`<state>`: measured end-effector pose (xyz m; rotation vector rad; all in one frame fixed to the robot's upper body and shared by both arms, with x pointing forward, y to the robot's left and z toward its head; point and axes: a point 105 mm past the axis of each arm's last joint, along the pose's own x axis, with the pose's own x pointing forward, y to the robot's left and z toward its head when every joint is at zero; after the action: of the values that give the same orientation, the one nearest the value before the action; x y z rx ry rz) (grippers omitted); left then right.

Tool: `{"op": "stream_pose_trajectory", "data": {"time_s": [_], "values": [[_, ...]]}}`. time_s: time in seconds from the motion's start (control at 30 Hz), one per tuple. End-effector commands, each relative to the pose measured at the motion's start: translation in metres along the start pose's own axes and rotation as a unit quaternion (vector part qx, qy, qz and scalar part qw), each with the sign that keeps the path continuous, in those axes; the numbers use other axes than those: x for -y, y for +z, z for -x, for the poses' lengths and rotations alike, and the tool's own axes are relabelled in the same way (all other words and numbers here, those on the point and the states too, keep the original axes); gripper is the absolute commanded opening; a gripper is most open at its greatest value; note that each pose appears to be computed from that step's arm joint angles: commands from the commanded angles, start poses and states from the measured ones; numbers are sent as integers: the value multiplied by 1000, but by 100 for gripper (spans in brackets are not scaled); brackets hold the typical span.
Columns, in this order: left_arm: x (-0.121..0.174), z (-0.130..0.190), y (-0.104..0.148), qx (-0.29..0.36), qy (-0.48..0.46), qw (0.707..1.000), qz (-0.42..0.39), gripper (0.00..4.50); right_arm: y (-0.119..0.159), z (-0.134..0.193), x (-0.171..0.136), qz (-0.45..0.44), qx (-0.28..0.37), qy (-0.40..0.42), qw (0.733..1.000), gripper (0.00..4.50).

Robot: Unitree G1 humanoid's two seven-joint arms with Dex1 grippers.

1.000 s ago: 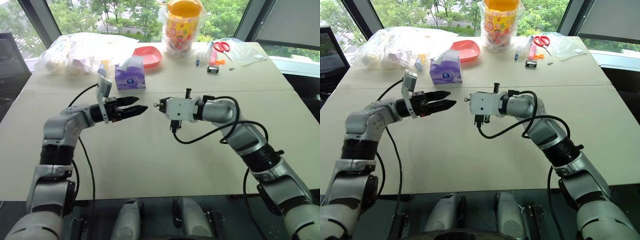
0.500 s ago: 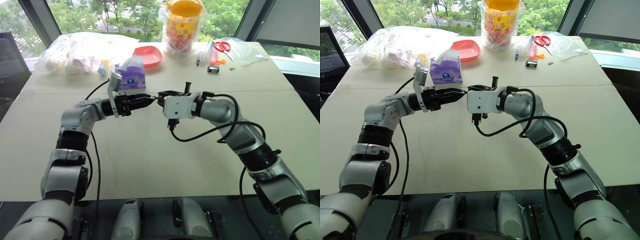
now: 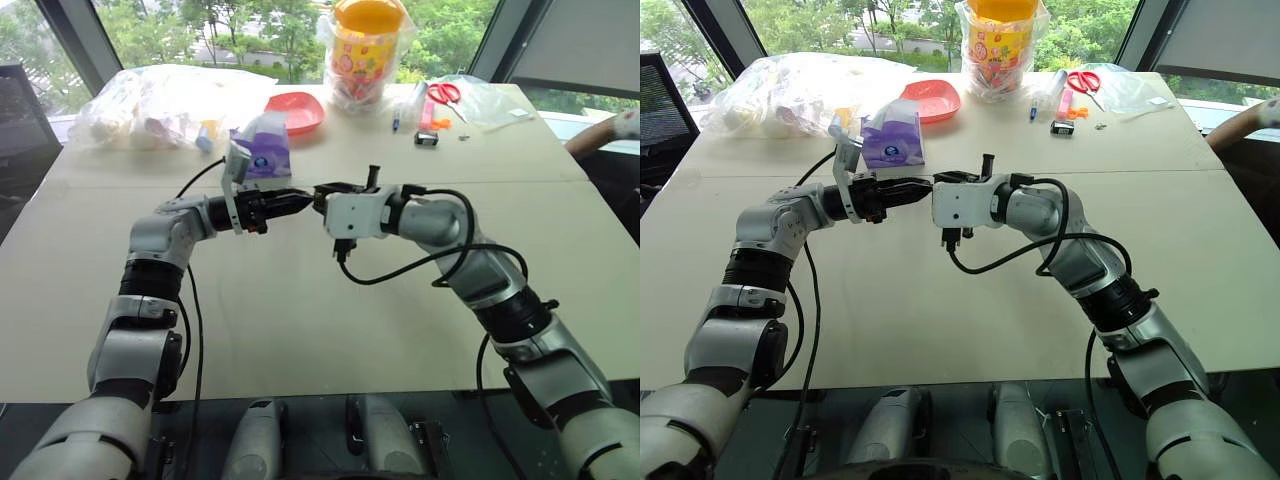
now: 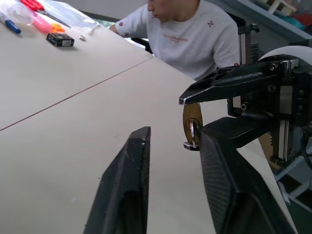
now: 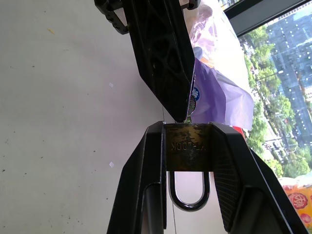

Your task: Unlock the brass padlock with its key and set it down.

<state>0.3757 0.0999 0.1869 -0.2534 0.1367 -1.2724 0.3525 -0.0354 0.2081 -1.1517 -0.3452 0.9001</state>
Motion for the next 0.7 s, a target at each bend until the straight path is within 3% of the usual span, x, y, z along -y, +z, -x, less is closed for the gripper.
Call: {"op": "stream_pose_trajectory", "data": {"time_s": [0.03, 0.23, 0.37, 0.7], "values": [[6, -1, 13, 9, -14, 1000, -22, 4, 12, 4, 13, 14, 20, -24, 999, 68], [4, -3, 12, -2, -3, 999, -46, 4, 15, 3, 10, 11, 24, -19, 999, 68], [3, -4, 9, -32, 9, 991, -127, 4, 13, 4, 3, -1, 24, -2, 1000, 68], [6, -1, -14, -159, -29, 920, -358, 4, 16, 7, -5, -46, 31, 28, 998, 68]]}}
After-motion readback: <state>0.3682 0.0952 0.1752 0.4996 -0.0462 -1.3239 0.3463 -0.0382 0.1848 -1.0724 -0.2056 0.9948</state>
